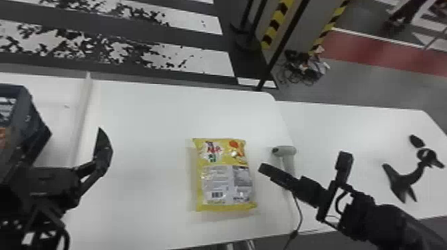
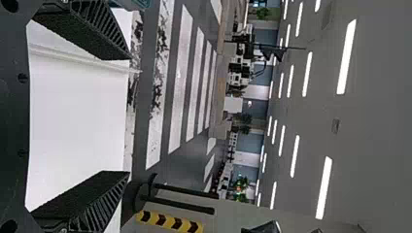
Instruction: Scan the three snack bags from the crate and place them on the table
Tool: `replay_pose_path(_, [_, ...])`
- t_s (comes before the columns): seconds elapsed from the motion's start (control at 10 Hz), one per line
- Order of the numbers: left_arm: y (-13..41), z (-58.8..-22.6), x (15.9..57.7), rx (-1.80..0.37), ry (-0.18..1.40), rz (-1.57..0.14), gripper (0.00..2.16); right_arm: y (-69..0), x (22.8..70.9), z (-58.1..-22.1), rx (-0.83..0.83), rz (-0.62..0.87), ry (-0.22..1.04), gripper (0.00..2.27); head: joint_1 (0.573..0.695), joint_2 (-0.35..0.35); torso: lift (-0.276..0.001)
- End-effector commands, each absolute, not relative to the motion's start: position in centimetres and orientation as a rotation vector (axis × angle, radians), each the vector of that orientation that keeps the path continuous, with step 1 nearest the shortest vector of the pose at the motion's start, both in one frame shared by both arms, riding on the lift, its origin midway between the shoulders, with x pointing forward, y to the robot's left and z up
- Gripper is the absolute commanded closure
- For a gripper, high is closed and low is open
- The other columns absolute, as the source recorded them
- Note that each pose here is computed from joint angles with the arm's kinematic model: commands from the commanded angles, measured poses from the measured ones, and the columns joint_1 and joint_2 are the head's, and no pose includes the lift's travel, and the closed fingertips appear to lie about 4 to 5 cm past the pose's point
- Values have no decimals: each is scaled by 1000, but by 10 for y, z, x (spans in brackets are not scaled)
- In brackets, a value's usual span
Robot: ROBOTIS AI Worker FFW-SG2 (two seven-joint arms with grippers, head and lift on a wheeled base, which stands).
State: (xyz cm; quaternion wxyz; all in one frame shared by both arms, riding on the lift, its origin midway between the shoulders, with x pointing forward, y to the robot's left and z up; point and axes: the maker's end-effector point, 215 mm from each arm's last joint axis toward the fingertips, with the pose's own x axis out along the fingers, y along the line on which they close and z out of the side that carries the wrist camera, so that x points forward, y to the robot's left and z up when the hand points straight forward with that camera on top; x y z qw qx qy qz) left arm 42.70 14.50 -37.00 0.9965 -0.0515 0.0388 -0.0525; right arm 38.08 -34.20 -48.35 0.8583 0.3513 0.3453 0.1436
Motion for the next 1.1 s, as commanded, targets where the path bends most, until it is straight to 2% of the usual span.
replay_pose_path(0.0, [141, -370, 426, -105, 78, -111, 19, -326, 378, -485, 759, 339, 753, 87, 695, -275, -62])
replay_pose_path(0.2, [140, -370, 424, -105, 81, -113, 19, -322, 386, -498, 701, 338, 743, 87, 695, -255, -62])
replay_pose_path(0.4, [142, -370, 422, -104, 79, -112, 19, -326, 409, -508, 549, 341, 667, 87, 695, -250, -62])
replay_pose_path(0.6, [139, -372, 420, -99, 85, -116, 19, -330, 423, -524, 522, 352, 661, 87, 695, -244, -62])
replay_pose_path(1.0, [138, -372, 420, -101, 85, -117, 19, -310, 414, -547, 540, 385, 727, 90, 695, -244, -62])
